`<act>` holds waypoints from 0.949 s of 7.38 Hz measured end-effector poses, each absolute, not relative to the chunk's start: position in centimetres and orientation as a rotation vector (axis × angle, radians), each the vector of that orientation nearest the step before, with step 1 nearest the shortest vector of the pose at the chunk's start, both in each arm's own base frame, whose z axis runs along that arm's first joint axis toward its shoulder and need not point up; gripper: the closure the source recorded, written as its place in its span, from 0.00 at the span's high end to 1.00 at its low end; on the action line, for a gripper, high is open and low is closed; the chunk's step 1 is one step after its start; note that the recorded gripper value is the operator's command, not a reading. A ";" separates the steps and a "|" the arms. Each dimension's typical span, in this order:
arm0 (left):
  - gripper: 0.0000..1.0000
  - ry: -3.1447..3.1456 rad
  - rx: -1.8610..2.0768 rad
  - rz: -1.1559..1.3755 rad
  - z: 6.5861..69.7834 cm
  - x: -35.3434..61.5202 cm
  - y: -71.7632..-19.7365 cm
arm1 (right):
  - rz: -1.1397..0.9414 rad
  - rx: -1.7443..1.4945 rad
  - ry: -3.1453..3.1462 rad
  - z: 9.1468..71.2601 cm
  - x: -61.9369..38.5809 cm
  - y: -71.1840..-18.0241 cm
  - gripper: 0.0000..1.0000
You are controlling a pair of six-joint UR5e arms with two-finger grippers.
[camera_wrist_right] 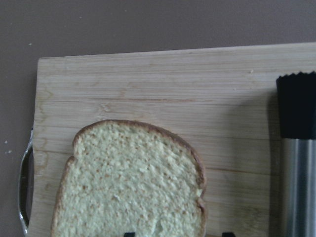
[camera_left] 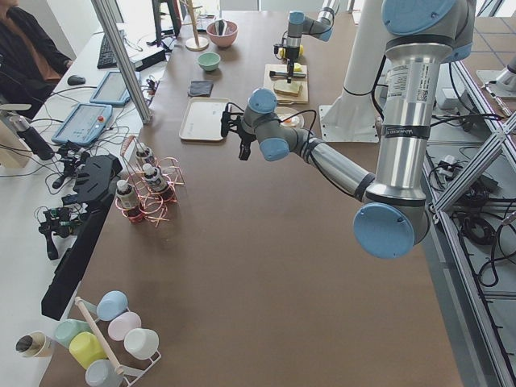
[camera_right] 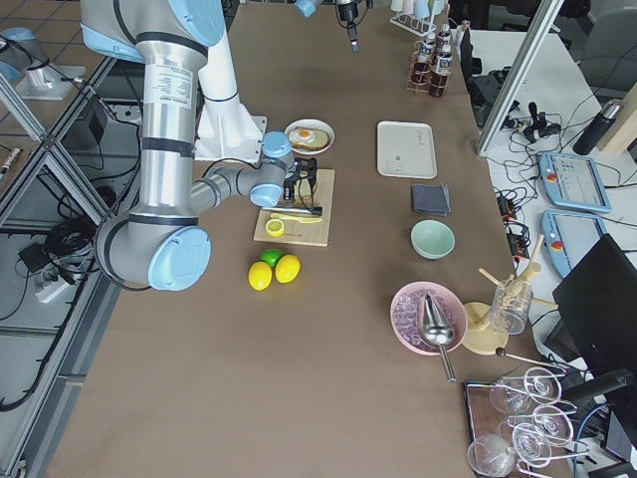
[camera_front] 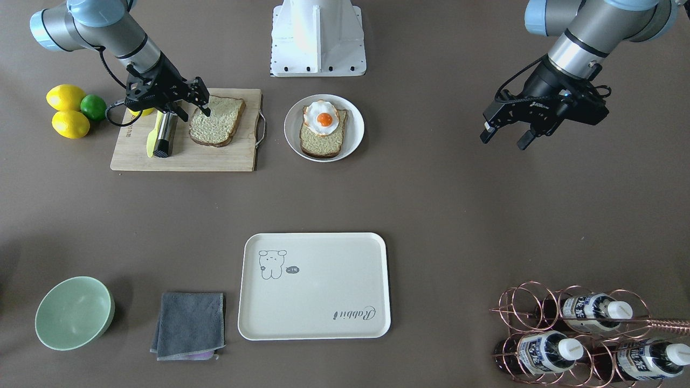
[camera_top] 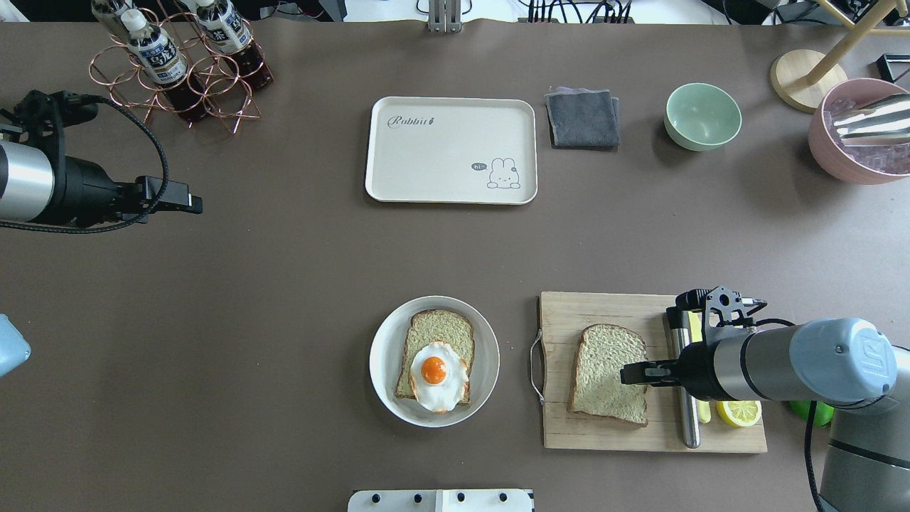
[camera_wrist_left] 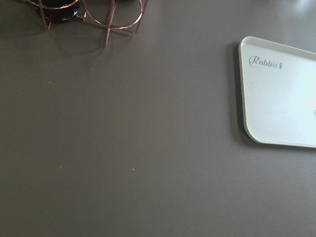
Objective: Make sandwich and place on tray
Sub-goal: 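Lower the right gripper and grasp the bread slice edge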
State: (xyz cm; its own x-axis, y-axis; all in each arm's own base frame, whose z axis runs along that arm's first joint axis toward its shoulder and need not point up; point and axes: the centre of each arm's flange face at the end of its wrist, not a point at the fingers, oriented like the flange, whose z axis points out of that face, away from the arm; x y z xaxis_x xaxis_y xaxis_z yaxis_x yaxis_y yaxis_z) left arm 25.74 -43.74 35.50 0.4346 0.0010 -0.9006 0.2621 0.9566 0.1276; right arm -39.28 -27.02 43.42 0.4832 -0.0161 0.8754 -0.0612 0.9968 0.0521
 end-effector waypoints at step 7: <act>0.97 1.109 0.262 -0.166 35.7 25.9 -43.9 | 0.103 0.073 -1.106 41.5 -40.0 -27.7 0.00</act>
